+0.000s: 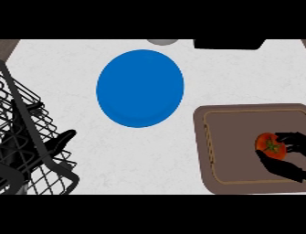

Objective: Pick the tomato from the tray and place it in the plate

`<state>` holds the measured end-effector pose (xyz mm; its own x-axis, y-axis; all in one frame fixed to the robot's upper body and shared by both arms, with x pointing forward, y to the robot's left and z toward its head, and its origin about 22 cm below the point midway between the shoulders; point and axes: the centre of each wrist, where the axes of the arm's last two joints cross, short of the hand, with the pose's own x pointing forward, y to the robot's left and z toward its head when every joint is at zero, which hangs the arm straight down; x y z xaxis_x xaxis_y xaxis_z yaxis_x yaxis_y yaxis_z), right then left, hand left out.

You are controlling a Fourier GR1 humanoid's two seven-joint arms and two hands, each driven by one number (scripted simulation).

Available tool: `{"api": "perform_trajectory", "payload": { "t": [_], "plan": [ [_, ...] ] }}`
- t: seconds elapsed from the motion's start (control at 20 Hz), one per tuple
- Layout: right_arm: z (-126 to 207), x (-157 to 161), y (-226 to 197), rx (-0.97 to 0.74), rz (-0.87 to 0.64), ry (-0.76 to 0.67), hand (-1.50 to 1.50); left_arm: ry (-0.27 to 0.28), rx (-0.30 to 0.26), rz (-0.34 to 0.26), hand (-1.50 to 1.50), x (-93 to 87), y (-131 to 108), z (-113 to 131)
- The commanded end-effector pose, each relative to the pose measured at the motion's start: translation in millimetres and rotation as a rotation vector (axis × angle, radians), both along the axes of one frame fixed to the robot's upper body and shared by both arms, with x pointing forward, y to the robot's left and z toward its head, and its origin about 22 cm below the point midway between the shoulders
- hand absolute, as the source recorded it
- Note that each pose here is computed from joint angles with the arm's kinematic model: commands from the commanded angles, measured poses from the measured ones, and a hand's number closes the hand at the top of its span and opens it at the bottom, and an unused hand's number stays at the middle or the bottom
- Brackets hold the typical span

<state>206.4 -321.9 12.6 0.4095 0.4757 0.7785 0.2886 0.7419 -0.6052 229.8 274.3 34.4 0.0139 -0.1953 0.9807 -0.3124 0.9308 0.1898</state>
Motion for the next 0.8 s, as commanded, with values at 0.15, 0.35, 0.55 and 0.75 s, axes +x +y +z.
{"api": "perform_trajectory", "payload": {
  "t": [0.15, 0.35, 0.55, 0.75],
  "plan": [
    [54.4, 51.4, 2.5, -0.446, 0.551, 0.019, 1.5, -0.016, 0.12, -0.22, 0.0, 12.5, -19.9, 8.7],
    [79.8, 77.3, -5.8, -0.602, 0.71, 0.066, 1.5, -0.035, 0.161, -0.317, 0.0, 28.8, -38.9, 19.3],
    [110.4, 107.0, -14.4, -0.68, 0.758, -0.01, 1.5, -0.014, 0.195, -0.356, 0.0, 36.1, -43.7, 19.2],
    [134.8, 131.4, -17.6, -0.678, 0.786, -0.124, 1.5, -0.006, 0.22, -0.351, 0.0, 37.1, -40.5, 14.9]
  ]
}}
